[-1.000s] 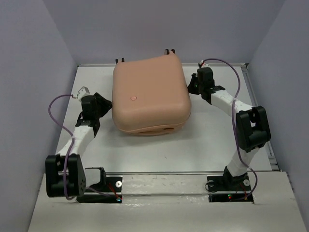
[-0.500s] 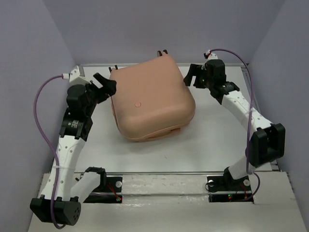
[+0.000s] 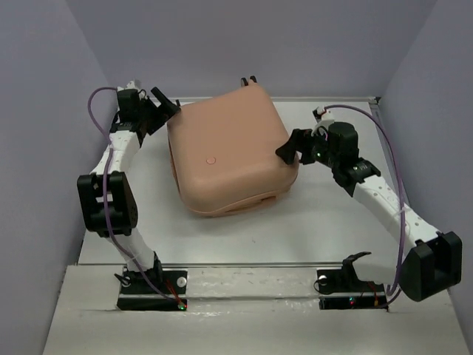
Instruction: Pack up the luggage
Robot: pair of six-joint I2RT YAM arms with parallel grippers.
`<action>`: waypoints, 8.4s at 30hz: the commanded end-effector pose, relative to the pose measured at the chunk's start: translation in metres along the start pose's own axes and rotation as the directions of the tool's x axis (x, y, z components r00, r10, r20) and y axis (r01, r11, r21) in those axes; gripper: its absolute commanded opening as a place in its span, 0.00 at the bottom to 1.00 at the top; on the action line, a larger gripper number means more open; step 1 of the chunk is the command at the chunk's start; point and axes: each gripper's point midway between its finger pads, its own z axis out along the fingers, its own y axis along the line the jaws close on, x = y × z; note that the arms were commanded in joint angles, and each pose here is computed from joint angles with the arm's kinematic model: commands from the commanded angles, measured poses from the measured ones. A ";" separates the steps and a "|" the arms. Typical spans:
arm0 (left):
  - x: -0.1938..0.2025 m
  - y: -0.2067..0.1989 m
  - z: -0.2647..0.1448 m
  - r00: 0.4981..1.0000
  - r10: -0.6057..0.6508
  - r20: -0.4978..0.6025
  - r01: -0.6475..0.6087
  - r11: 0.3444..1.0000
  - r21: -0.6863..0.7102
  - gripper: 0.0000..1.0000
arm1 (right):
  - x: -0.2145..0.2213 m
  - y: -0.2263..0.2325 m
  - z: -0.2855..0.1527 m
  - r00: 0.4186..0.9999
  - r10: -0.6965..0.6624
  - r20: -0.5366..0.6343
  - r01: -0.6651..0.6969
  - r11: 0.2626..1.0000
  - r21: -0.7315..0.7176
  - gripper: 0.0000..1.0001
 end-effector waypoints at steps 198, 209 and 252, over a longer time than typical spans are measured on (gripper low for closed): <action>0.268 -0.005 -0.198 0.980 -0.034 -0.195 0.081 0.967 0.240 0.06 | 0.136 0.116 -0.020 0.979 -0.193 -0.069 0.157 0.923 -0.352 0.54; 0.276 0.012 -0.188 0.988 -0.033 -0.153 0.062 0.981 0.186 0.06 | 0.145 0.130 0.019 0.955 -0.280 -0.093 0.216 0.877 -0.428 0.58; 0.161 -0.058 -0.192 0.971 0.236 0.026 -0.237 0.960 0.151 0.86 | 0.197 0.207 0.056 0.991 -0.131 0.012 0.131 0.982 -0.137 0.07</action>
